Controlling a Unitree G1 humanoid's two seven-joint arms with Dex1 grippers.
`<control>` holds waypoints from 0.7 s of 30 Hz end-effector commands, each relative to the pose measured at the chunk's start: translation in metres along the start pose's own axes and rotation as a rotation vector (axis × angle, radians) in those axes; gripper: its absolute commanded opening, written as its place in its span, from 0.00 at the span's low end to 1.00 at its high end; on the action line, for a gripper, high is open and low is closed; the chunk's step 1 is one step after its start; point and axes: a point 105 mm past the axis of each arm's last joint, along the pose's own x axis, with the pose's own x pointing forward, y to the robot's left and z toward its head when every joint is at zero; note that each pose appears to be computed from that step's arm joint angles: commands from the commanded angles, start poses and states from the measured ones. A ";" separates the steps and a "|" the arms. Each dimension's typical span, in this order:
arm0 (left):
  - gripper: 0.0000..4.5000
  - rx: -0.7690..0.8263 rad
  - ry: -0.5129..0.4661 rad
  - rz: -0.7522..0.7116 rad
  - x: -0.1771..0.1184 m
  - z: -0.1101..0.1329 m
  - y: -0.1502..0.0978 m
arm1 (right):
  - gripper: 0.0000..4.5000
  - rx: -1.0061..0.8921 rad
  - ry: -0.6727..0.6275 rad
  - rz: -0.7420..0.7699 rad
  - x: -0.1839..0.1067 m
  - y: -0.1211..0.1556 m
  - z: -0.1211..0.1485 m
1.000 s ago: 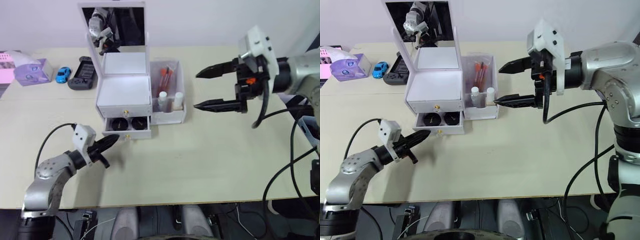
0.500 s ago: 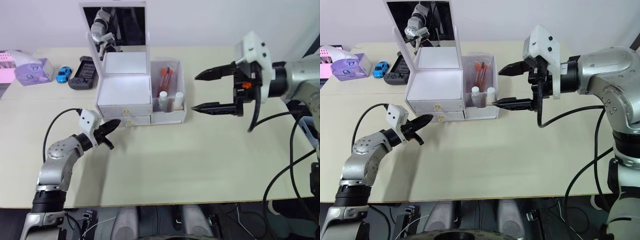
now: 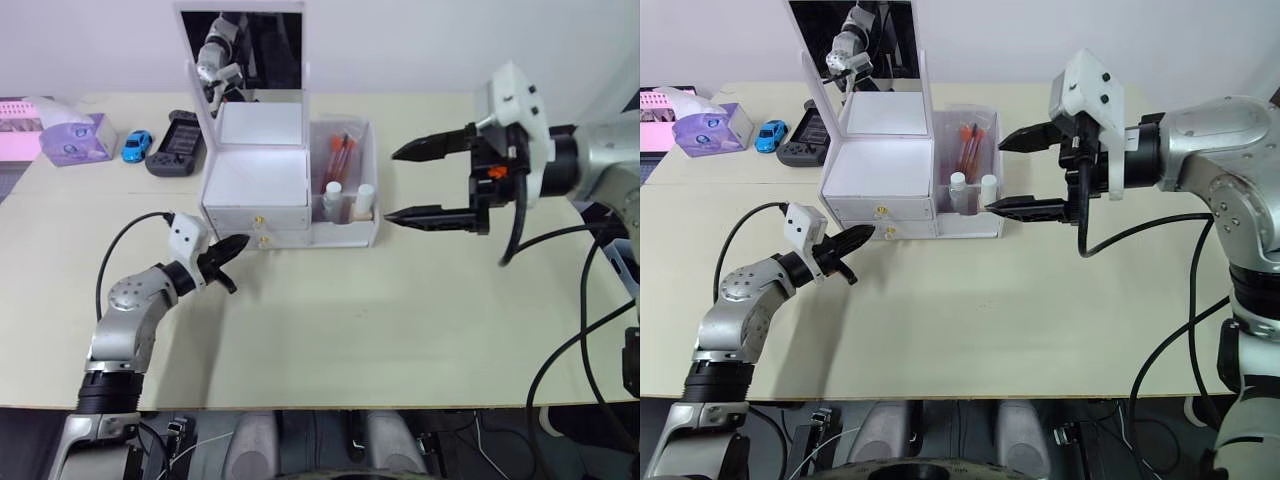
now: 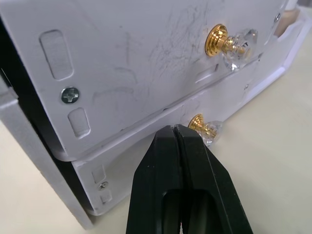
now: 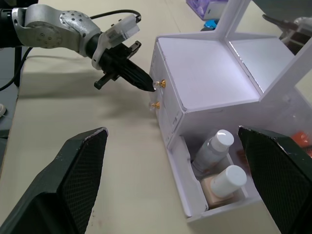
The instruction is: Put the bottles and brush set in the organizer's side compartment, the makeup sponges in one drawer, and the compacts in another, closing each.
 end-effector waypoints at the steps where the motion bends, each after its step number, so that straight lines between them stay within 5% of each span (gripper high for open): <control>1: 0.01 0.016 -0.056 -0.031 -0.013 0.025 -0.001 | 1.00 0.011 -0.037 -0.041 -0.011 -0.004 0.006; 5: 0.01 0.024 0.015 -0.075 -0.038 0.022 0.001 | 1.00 0.092 0.053 -0.136 -0.017 -0.017 -0.028; 7: 0.12 0.025 0.061 -0.064 -0.055 0.019 0.010 | 1.00 0.131 0.074 -0.210 -0.026 -0.024 -0.044; 15: 0.99 0.161 0.146 0.189 -0.106 0.034 0.087 | 1.00 0.267 -0.006 -0.531 -0.064 -0.038 -0.109; 21: 0.99 0.196 0.157 0.339 -0.126 0.048 0.123 | 1.00 0.215 0.053 -0.774 -0.106 -0.030 -0.162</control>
